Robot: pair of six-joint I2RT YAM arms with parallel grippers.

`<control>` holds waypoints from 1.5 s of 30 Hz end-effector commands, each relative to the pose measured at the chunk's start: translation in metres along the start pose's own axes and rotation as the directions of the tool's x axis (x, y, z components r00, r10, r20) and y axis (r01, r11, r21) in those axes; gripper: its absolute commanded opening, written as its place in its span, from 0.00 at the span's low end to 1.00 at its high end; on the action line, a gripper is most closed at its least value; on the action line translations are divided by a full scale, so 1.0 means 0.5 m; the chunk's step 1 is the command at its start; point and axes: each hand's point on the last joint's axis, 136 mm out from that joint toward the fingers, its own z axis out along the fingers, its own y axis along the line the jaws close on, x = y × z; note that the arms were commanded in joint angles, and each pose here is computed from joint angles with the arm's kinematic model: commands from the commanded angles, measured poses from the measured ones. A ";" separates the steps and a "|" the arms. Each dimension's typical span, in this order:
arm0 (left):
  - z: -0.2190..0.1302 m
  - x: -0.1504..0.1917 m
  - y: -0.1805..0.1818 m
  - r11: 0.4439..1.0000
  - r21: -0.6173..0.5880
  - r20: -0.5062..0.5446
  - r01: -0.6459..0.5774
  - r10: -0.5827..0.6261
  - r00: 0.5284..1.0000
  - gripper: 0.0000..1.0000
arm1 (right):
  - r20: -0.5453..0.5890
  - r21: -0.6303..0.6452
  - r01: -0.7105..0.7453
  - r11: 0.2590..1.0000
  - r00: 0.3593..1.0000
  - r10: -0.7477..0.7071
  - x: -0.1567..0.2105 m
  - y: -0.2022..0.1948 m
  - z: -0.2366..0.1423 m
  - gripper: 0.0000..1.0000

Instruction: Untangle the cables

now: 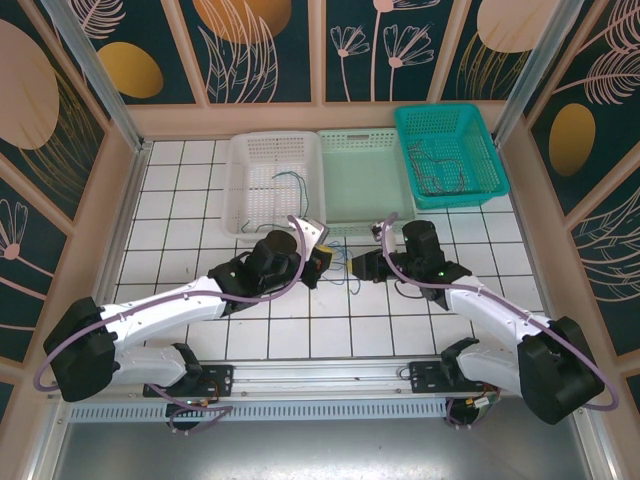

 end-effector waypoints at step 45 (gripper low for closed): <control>-0.063 0.000 -0.005 0.999 0.043 0.097 -0.006 0.002 0.995 0.14 | 0.285 0.576 -0.239 0.782 0.955 0.081 -0.055 -0.197 -0.156 0.58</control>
